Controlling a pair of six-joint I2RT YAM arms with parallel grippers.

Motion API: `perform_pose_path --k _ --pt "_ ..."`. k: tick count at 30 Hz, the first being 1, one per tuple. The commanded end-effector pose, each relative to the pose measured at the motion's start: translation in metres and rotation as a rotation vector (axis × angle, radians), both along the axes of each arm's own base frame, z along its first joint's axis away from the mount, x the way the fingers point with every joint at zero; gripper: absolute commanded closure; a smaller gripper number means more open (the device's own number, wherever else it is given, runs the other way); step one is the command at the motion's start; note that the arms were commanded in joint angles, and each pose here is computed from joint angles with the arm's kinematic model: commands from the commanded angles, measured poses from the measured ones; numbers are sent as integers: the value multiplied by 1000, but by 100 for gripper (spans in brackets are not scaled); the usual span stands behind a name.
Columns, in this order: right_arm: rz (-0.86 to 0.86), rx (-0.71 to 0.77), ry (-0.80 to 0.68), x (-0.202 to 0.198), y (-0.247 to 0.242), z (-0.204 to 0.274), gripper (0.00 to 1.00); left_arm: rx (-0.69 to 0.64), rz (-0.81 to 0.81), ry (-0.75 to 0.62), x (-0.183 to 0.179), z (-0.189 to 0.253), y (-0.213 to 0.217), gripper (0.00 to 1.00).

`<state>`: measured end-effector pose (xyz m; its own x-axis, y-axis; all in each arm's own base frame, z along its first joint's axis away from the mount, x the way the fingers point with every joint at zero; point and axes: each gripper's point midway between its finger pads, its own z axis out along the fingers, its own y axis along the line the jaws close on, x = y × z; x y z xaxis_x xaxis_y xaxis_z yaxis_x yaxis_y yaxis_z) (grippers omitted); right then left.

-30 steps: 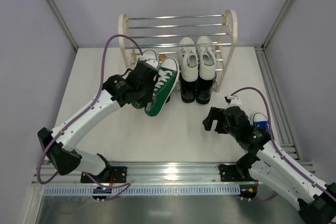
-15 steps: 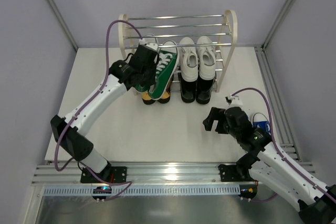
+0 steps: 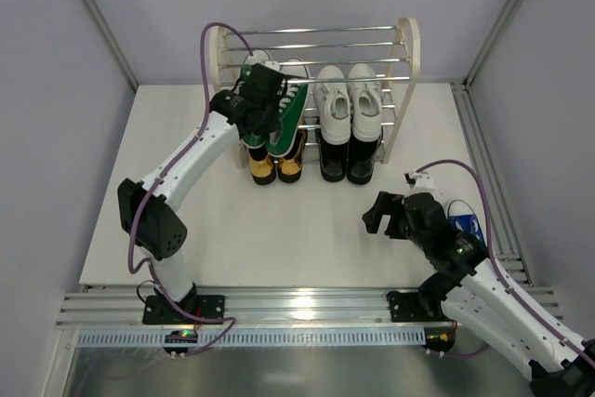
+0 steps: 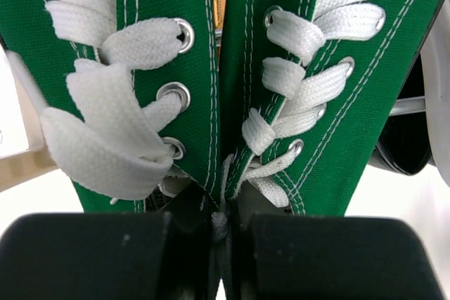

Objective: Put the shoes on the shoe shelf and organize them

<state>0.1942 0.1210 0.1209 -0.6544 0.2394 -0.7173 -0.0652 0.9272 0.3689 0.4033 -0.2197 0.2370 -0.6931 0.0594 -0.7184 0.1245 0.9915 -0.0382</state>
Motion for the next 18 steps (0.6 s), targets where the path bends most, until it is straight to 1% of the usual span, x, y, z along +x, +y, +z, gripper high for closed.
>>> perform_pose_path --k 1,6,17,18 --pt "-9 2 -25 1 -2 8 4 -168 79 -324 33 103 -2 100" --pt "-10 2 -26 2 -2 9 4 -153 79 -320 39 101 -4 100" --pt "-16 -1 -28 2 -3 10 5 -180 112 -335 60 99 -2 100" --pt "-16 -2 -28 2 -3 10 4 -177 111 -329 60 97 -2 98"
